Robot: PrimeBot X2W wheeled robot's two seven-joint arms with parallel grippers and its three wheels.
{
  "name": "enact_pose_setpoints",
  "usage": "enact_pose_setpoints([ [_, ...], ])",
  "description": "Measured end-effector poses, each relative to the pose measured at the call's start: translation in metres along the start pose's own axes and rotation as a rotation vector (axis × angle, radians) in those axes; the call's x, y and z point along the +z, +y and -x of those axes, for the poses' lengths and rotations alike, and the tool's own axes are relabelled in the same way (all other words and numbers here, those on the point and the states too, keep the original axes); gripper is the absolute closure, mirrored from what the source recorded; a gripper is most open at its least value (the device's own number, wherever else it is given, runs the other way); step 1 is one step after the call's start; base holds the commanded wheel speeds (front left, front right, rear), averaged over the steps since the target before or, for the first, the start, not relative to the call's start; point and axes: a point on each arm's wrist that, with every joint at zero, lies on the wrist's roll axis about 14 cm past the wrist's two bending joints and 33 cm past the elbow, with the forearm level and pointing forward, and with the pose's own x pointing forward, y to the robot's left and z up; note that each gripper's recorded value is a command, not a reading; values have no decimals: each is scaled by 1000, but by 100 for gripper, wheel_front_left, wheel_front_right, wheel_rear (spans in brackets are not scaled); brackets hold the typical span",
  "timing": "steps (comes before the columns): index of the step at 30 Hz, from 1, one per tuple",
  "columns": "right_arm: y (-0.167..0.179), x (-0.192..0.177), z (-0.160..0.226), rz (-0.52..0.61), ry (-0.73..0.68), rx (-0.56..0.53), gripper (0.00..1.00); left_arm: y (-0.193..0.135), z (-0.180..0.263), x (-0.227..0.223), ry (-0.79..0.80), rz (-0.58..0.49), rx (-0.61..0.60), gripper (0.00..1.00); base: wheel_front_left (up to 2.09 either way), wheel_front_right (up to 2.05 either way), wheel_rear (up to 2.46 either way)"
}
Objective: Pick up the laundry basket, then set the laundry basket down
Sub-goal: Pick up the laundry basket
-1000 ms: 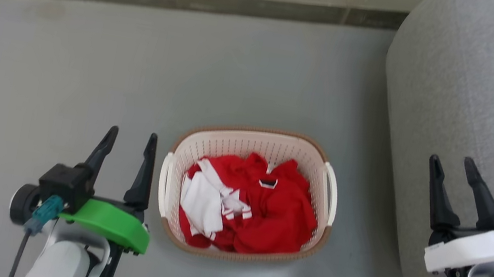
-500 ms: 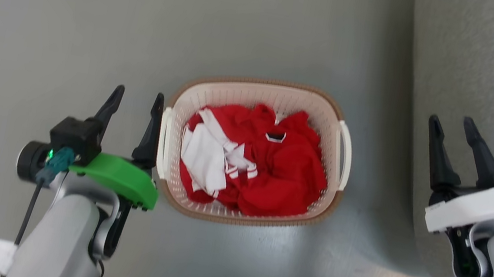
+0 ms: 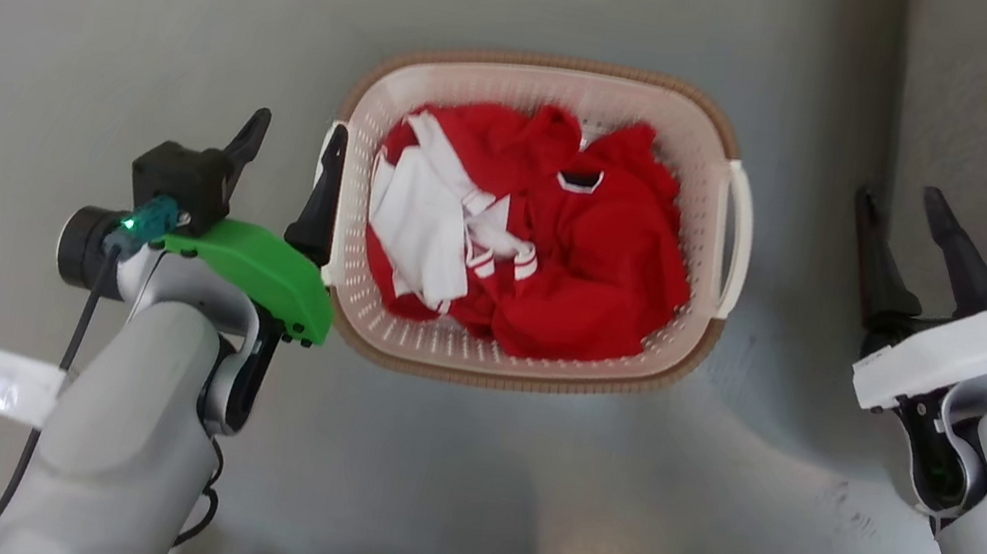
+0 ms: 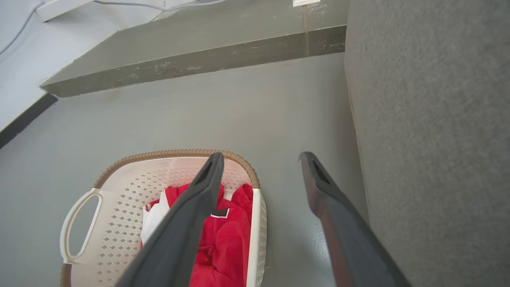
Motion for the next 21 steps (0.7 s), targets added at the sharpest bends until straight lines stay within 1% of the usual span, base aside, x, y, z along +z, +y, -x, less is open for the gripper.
enact_pose_setpoints([
  [9, 2, -63, -18, -35, 179, 13, 0, 25, -12, -62, 196, 35, 50, 0, 0, 0, 0],
  [18, 3, -109, -26, -34, 316, 30, 0, 33, -28, -94, 293, 69, 55, 0, 0, 0, 0],
  [21, 4, -120, -30, -34, 355, 40, 0, 36, -30, -107, 331, 99, 64, 0, 0, 0, 0],
])
